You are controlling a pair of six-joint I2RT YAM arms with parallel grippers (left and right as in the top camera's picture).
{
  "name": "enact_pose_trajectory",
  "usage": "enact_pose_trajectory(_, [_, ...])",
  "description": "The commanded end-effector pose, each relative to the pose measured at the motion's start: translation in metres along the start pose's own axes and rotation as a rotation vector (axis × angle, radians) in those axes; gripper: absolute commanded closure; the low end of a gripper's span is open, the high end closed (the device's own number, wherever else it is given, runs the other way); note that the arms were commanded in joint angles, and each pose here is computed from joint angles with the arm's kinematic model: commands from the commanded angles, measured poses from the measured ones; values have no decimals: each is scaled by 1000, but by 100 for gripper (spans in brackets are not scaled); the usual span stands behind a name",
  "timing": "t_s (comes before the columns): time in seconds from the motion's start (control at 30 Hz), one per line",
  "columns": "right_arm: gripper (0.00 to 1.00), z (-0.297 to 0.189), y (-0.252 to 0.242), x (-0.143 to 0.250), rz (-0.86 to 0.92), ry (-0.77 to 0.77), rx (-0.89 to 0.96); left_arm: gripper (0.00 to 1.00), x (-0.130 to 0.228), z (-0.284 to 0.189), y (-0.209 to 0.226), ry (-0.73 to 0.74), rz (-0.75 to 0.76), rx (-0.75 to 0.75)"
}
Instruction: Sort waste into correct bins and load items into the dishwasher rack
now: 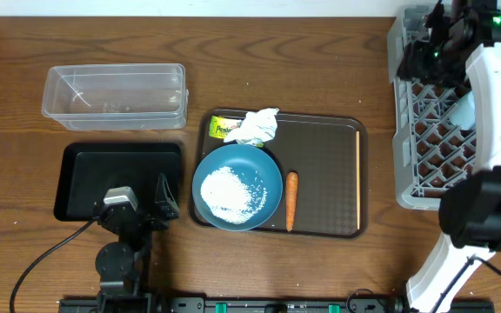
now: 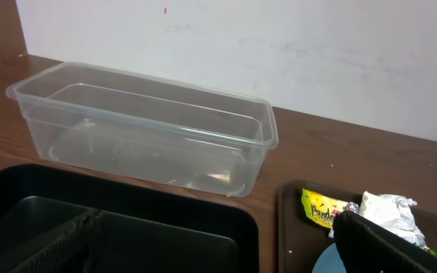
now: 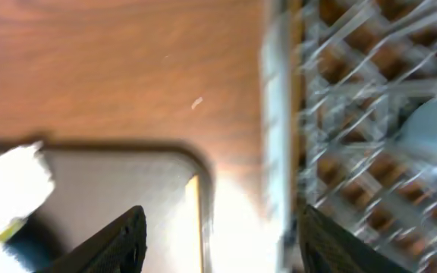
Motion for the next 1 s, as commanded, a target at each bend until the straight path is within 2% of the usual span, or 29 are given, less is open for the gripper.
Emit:
enact_pose_trajectory(0.0, [41,-16,39,18,-8,53,-151,2,16,2,5,39,9,-25])
enact_pose_trajectory(0.2, [42,24,67,71,-89,246,-91,2,16,2,5,39,8,-24])
enact_pose_trajectory(0.27, [45,40,75,84,-100,282,-90,2,16,2,5,39,9,-24])
enact_pose_trajectory(0.43, [44,85,89,119,-98,348,-79,2,16,2,5,39,9,-25])
enact_pose_trajectory(0.57, [42,104,84,134,-65,371,-55,2,16,2,5,39,9,-25])
enact_pose_trajectory(0.67, [41,111,70,140,-46,371,33,2,16,2,5,39,9,-25])
enact_pose_trajectory(0.8, [29,117,58,140,-45,350,106,2,16,2,5,39,9,-25])
enact_pose_trajectory(0.97, [28,131,55,150,-41,351,103,2,16,2,5,39,9,-24])
Point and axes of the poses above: each gripper's point midway between its finger pads, its own z axis out along the fingers, its own y axis along the line the jaws close on, x = y × z, the point moved 3 cm from there along -z, back along the fingers, and after that the axes turned 1 degree about z, right-handed, at the moved point
